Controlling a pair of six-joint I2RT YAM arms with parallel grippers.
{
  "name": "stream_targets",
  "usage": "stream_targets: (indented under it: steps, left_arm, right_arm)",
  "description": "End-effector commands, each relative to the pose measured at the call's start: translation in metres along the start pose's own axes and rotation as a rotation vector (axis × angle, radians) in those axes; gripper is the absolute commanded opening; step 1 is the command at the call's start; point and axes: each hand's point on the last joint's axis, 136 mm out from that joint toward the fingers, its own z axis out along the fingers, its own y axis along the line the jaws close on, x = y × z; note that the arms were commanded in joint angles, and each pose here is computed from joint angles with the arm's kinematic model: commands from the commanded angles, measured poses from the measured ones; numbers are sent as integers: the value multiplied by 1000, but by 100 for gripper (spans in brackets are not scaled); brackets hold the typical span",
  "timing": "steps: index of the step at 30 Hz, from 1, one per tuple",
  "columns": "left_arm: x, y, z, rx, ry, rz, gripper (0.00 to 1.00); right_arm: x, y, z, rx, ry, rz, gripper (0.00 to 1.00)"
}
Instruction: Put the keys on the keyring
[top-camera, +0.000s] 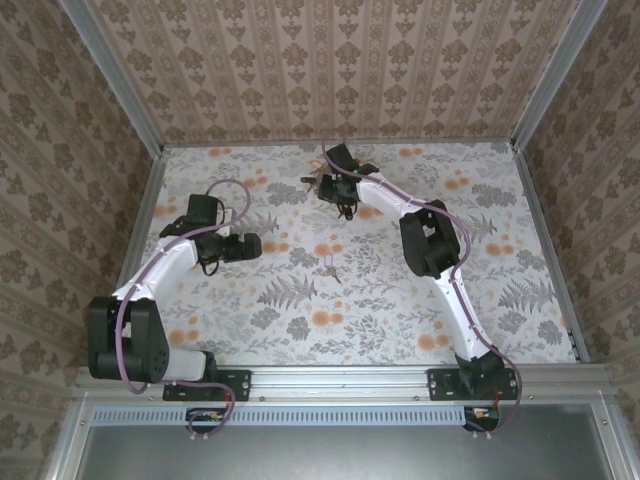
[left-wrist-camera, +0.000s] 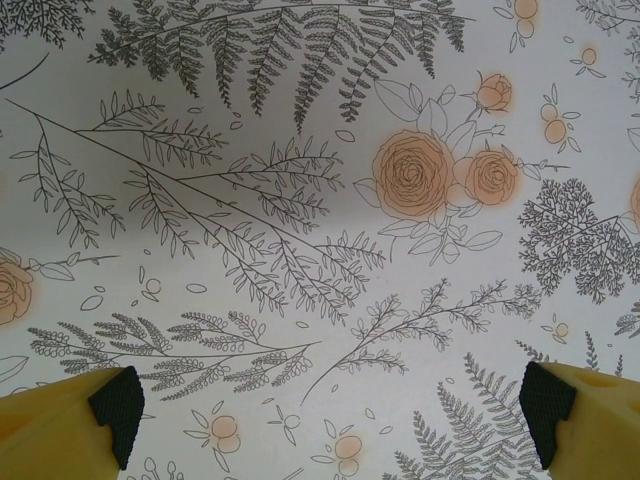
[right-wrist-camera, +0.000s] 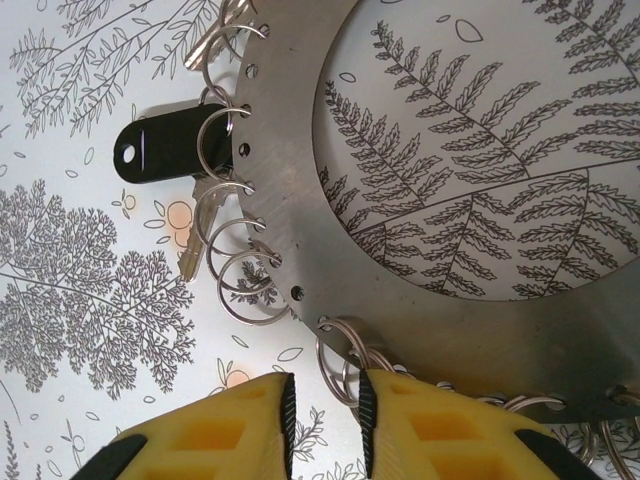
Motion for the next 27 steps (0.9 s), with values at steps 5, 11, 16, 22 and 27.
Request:
stream_targets:
  steps: [5,11,16,22,27]
  left_arm:
    - [-6,-2,-10,-22,-19,22,100]
    - [-6,-2,-10,-29,-17,27,100]
    - [-4,-2,-9,-34,-12,32,100]
    - [-4,-3,-9,-40,-14,42,100]
    - [-4,-5,-9,-36,-15,48,100]
  right_arm:
    - [14,-8,20,20,42,57,28]
    - [11,-24,16,121,13,110,24]
    - [8,-52,-2,306,-44,124,23]
    - [23,-68,-18,355,-30,127,24]
    - [31,-78,-45,357,-53,112,25]
